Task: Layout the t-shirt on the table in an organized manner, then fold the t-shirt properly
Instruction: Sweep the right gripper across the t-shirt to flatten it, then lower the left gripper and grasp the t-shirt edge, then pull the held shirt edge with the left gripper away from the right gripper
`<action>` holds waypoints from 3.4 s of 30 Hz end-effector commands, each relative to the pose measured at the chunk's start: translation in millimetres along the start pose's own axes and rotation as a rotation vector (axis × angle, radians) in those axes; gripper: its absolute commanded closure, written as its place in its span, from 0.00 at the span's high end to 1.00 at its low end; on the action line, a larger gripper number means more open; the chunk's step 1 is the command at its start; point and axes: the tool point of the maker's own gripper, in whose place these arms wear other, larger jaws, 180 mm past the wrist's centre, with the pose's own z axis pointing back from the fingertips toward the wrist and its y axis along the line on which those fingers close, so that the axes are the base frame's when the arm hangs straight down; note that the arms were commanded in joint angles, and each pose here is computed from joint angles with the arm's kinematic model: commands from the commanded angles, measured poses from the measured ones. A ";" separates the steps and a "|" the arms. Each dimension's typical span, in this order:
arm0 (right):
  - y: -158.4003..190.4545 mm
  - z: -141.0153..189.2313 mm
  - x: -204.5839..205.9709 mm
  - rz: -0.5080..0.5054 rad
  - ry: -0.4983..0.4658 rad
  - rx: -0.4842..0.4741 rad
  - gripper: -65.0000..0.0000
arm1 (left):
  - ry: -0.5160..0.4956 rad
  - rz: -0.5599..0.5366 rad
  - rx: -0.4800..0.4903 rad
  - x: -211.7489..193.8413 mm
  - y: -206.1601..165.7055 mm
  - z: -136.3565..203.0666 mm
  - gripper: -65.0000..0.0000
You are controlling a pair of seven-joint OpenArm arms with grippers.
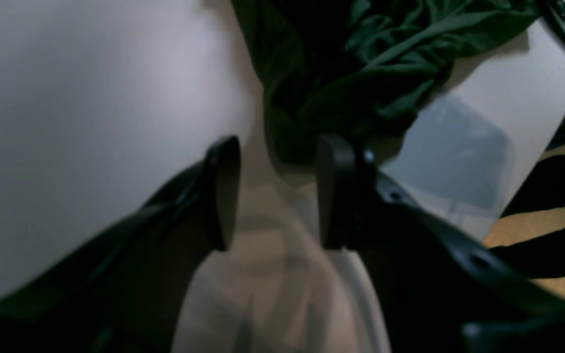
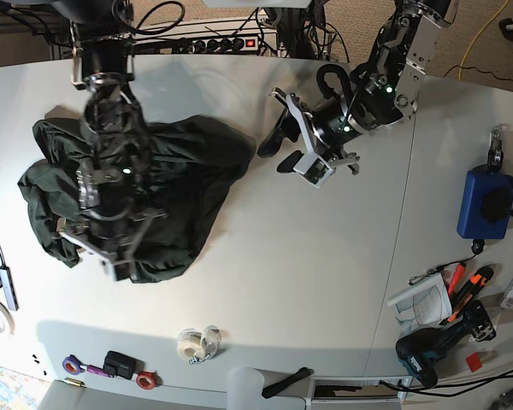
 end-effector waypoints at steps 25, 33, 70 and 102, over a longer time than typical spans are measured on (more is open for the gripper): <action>-102.8 17.9 -74.9 -0.236 0.135 -0.213 0.00 | -0.165 0.093 0.028 101.8 77.0 -72.4 0.40; -105.3 5.1 -108.9 -0.212 0.259 -0.268 0.00 | -0.077 0.205 -0.132 132.5 63.9 -139.0 0.40; -88.6 -2.7 -101.7 -0.252 0.214 -0.182 0.00 | 0.307 -0.213 0.136 2.3 66.0 -205.5 0.36; -87.8 -3.4 -99.1 -0.243 0.200 -0.174 0.00 | 0.120 -0.395 0.264 42.0 68.8 -50.4 0.36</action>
